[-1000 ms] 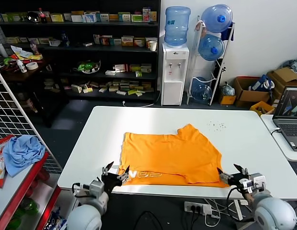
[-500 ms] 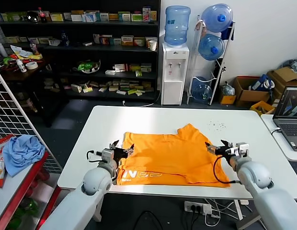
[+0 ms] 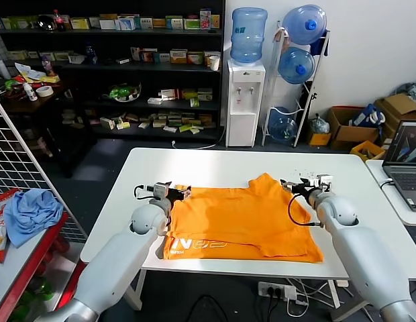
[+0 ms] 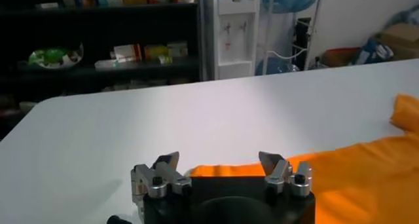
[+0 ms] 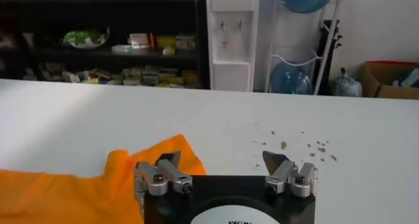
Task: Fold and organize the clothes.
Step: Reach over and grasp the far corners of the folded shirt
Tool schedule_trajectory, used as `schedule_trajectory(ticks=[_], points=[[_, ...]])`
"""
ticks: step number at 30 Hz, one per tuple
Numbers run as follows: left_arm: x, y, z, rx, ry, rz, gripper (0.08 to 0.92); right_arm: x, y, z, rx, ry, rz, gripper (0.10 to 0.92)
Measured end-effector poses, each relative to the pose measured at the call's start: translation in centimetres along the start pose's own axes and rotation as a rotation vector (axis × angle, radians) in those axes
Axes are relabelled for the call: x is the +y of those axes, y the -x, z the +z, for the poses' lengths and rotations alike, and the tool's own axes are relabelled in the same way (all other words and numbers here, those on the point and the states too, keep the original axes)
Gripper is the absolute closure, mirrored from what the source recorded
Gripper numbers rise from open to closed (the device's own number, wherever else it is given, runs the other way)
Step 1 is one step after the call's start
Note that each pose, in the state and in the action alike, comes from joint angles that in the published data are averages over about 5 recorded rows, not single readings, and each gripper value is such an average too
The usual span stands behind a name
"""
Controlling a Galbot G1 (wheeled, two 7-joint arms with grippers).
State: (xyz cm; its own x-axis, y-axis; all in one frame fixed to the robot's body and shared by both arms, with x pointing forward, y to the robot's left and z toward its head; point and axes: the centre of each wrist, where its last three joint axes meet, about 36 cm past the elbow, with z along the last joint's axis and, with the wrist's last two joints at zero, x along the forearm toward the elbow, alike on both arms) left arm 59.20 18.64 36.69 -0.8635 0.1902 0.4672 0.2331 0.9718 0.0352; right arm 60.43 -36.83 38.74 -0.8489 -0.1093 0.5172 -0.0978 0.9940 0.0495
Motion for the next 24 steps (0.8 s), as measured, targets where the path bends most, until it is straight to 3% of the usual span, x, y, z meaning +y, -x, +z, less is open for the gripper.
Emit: schedule_trajectory(ticks=[13, 17, 24], points=[[1.1, 3.0, 0.2, 0.065, -0.035, -0.049, 0.177, 1.6, 4.1, 1.0, 0.039, 0.002, -0.037, 0.207], [1.4, 3.1, 0.6, 0.08, -0.043, -0.054, 0.205, 2.4, 5.0, 1.3, 0.051, -0.004, -0.045, 0.288], [1.9, 2.9, 1.4, 0.095, -0.045, -0.052, 0.393, 3.5, 5.8, 1.5, 0.068, -0.009, -0.052, 0.469]])
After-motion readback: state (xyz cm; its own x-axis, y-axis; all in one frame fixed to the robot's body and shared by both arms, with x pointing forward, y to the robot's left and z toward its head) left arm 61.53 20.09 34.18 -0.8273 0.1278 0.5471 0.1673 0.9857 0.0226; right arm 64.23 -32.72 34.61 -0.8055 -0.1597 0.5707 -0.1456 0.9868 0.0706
